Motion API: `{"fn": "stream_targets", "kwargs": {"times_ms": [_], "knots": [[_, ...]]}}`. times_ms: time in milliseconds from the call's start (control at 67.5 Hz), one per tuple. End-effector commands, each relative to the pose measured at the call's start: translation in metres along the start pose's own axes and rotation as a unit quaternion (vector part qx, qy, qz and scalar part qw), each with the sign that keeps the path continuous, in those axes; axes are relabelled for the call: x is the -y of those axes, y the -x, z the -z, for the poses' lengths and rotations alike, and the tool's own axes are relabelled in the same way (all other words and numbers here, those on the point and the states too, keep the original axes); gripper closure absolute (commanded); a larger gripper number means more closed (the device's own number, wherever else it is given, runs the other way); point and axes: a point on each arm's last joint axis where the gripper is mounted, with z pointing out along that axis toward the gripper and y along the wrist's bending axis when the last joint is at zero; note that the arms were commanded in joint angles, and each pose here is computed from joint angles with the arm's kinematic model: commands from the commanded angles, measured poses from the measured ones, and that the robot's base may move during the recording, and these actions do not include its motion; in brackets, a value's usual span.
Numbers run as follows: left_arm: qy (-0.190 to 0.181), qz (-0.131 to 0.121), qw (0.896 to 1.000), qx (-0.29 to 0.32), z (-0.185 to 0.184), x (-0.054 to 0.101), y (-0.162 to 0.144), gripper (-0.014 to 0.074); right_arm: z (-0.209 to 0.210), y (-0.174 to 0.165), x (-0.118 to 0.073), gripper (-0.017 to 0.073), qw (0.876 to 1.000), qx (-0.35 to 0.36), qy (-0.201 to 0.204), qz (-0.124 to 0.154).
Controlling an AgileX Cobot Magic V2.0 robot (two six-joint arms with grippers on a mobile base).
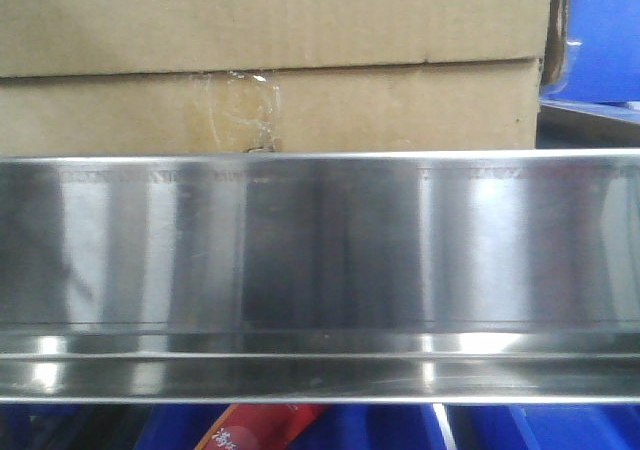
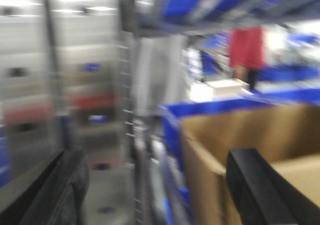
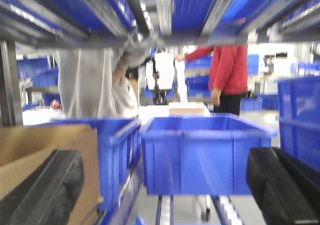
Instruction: Grab carton from right shelf to conveyor
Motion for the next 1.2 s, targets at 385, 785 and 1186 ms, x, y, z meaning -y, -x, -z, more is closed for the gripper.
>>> {"fn": "stream_targets", "kwargs": {"times_ms": [385, 785, 1186], "knots": [[-0.245, -0.024, 0.965, -0.085, -0.091, 0.059, 0.038, 0.0132, -0.052, 0.051, -0.023, 0.0001, 0.990, -0.078, 0.113, -0.010], [-0.127, 0.036, 0.956, -0.262, -0.199, 0.079, 0.088, 0.0160, -0.150, 0.102, -0.074, 0.0001, 0.942, -0.272, 0.197, 0.021], [-0.010, 0.120, 0.917, -0.380, -0.257, 0.046, 0.070, 0.0160, -0.238, 0.093, -0.102, 0.0001, 0.898, -0.407, 0.164, 0.010]]}}
